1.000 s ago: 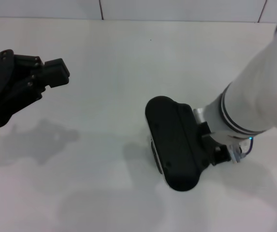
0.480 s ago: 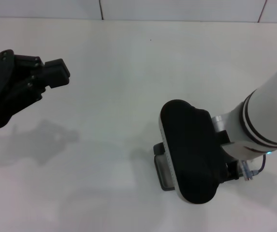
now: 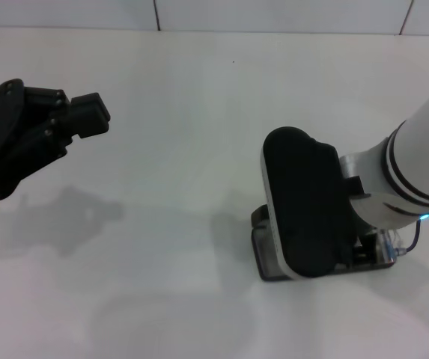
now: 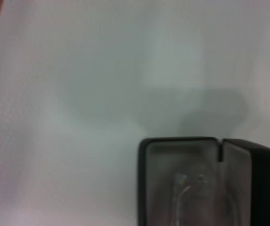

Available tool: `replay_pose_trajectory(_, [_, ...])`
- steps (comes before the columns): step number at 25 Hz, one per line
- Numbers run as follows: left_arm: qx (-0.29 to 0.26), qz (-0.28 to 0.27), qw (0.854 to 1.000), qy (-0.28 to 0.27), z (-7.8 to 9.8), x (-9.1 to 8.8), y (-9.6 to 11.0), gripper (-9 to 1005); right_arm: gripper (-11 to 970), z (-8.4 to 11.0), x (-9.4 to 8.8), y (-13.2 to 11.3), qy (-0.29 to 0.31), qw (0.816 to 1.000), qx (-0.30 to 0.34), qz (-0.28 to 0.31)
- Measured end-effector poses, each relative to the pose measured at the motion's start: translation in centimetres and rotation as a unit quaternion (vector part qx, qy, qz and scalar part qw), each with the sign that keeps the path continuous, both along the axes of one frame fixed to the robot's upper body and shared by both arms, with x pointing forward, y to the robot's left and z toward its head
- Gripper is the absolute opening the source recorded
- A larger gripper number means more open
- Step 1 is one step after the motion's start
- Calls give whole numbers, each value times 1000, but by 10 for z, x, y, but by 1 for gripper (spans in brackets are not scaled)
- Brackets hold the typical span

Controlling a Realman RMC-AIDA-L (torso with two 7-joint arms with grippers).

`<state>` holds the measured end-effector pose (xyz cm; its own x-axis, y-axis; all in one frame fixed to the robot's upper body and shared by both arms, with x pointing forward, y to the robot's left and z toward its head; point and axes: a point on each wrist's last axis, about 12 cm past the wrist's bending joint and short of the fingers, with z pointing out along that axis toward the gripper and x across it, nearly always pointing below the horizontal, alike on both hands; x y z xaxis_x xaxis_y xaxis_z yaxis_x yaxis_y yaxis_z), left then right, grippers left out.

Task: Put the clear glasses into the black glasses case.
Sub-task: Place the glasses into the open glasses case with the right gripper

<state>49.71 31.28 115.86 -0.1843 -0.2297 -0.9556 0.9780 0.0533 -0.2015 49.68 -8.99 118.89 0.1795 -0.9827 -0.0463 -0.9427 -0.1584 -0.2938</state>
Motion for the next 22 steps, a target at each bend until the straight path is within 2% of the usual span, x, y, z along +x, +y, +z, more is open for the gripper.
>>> replay_pose_trajectory(13, [0, -4, 1000, 0, 1, 2, -2, 55, 367, -8, 5, -3, 9, 1000, -4, -9])
replay_pose_trajectory(22, [0, -4, 1000, 2, 0, 0, -2, 55, 366, -9, 0, -1, 24, 1000, 5, -5])
